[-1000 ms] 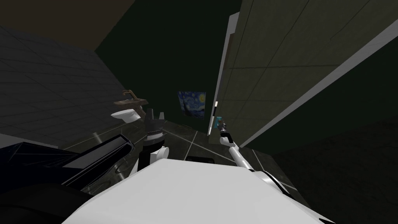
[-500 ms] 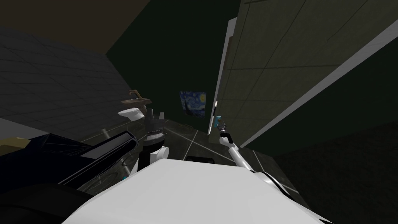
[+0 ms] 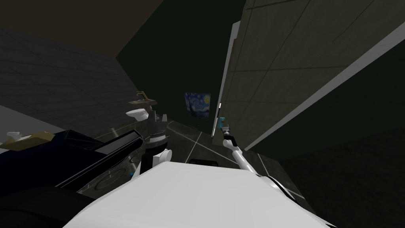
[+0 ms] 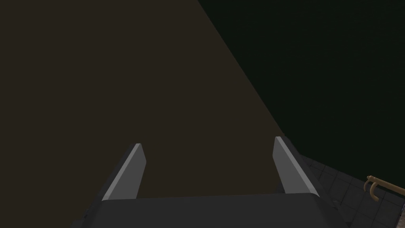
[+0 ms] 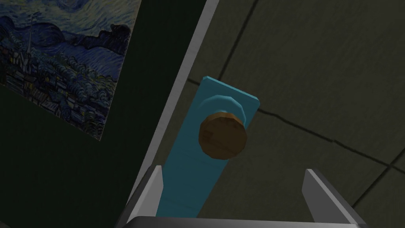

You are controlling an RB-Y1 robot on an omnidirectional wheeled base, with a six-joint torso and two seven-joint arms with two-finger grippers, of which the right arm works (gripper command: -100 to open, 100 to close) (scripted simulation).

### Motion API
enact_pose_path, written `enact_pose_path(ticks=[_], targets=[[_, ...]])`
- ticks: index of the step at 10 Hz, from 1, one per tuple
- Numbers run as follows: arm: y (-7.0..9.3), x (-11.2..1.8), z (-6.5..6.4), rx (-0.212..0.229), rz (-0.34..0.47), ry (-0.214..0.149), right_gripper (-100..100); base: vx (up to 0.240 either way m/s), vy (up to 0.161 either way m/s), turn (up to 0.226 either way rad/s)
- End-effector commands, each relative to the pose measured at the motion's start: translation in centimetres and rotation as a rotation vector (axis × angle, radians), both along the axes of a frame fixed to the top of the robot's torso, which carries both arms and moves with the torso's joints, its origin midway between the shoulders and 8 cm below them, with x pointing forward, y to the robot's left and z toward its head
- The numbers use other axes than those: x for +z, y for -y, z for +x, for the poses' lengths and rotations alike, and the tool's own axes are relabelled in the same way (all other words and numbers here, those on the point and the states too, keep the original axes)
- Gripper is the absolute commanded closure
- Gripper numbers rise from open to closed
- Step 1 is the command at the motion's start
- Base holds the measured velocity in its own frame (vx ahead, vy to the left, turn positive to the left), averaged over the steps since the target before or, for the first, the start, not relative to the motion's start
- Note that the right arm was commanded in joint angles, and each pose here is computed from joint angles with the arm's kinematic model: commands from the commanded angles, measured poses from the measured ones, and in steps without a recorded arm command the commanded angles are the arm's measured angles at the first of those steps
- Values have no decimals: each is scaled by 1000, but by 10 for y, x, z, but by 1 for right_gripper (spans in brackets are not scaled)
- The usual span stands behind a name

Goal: Pull the door open

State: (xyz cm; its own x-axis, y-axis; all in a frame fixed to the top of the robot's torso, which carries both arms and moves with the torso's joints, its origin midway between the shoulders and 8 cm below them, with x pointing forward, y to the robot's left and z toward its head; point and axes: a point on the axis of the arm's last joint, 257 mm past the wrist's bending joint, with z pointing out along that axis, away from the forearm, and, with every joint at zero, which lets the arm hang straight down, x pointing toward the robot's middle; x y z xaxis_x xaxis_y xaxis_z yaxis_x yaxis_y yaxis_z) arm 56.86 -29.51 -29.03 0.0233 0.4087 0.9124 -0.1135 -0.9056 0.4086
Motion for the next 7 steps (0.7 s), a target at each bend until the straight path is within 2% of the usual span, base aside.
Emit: enact_pose_path(ticks=[1,2,7], targets=[[-2,-1,-1,-3,89,6,-100,-85,-55,119],[-2,-1,-1,-3,99,7,-100,-68,-40,31],[-6,-5,-6,-12,343,22,-100,-67,-47,71]])
